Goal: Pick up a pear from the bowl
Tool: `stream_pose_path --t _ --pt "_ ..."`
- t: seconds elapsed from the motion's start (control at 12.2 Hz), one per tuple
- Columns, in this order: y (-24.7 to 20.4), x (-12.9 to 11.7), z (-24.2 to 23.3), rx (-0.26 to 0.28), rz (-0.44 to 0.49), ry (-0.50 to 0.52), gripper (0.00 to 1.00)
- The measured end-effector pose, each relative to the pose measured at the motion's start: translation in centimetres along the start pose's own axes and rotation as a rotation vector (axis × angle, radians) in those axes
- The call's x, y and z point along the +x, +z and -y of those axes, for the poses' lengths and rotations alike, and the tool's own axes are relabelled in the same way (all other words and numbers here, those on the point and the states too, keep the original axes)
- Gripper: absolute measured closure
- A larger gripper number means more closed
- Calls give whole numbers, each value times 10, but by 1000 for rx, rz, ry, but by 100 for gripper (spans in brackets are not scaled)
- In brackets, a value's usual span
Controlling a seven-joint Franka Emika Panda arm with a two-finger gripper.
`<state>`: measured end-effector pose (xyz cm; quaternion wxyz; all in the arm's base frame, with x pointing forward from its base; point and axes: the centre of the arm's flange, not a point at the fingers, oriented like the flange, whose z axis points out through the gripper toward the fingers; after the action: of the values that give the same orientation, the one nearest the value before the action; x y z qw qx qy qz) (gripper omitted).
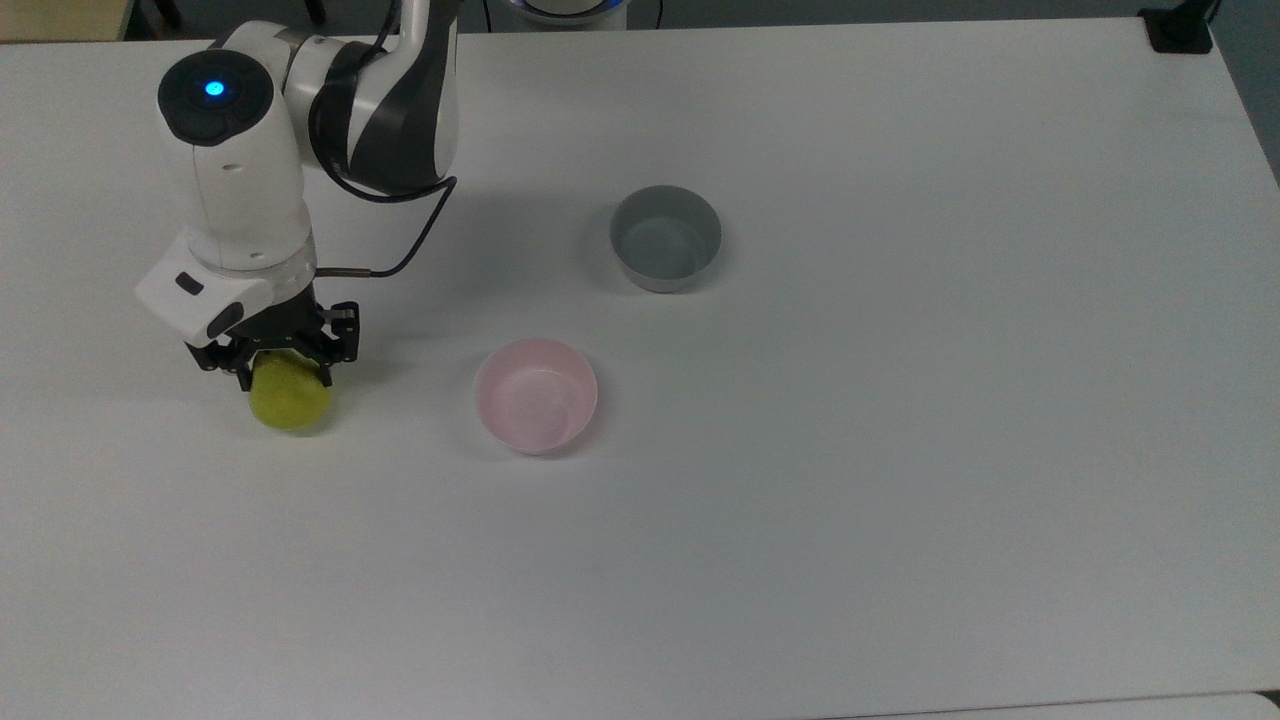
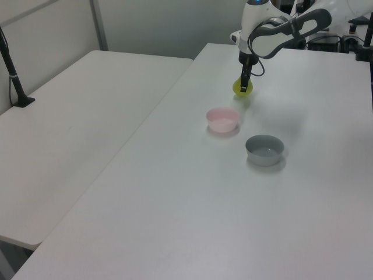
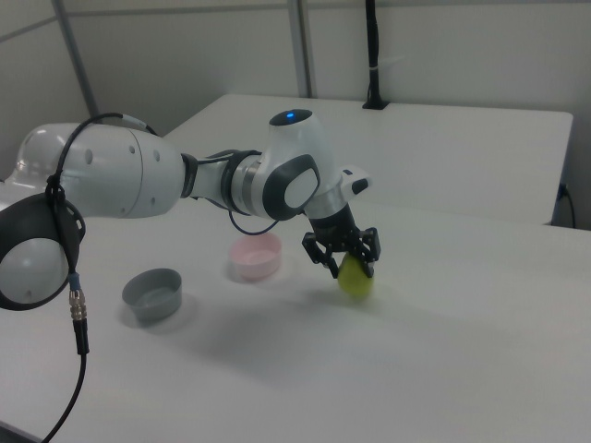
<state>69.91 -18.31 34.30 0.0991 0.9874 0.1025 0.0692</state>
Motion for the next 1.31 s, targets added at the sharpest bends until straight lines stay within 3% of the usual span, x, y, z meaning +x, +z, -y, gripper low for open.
stream_pose_path --t 0.25,0.41,0.57,1.07,1.31 --pt "5 2 0 -6 -17 0 29" --pt "4 3 0 -8 -21 11 22" --pt "3 3 0 -9 -23 19 2" --pt "-38 15 -7 -31 -86 99 0" --pt "-98 26 40 10 -37 149 0"
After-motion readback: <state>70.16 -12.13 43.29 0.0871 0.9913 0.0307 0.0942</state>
